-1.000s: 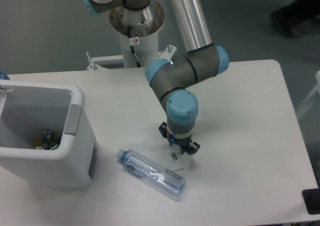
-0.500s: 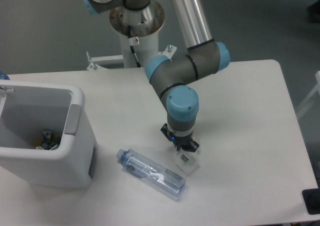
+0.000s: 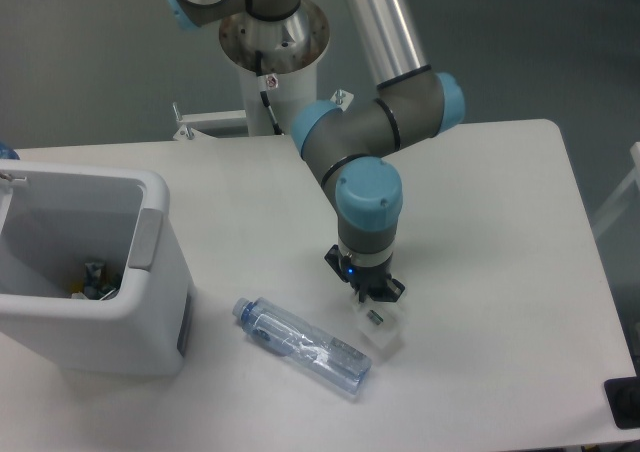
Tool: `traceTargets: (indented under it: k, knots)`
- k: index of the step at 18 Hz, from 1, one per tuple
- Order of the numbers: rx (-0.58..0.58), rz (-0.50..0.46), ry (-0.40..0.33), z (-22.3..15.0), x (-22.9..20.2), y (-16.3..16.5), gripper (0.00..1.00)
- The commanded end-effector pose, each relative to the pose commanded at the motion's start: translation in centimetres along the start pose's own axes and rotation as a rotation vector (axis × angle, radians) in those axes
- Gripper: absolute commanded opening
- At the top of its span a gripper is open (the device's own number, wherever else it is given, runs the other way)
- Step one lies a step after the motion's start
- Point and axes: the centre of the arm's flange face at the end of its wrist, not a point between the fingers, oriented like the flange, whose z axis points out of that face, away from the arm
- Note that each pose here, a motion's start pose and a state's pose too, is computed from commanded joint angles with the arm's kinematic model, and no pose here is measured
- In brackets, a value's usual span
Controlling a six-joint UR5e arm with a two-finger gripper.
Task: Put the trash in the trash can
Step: 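Lift the wrapper and carry it over the white trash bin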
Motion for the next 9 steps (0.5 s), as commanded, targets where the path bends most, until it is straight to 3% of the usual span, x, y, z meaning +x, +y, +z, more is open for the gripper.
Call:
traceTargets:
  k: [5, 9]
  knots:
    - [0.127, -0.063, 0.040, -6.0, -1.0, 0.5, 0.00]
    - [0.245, -0.159, 0.050, -10.7, -0.7, -1.6, 0.00]
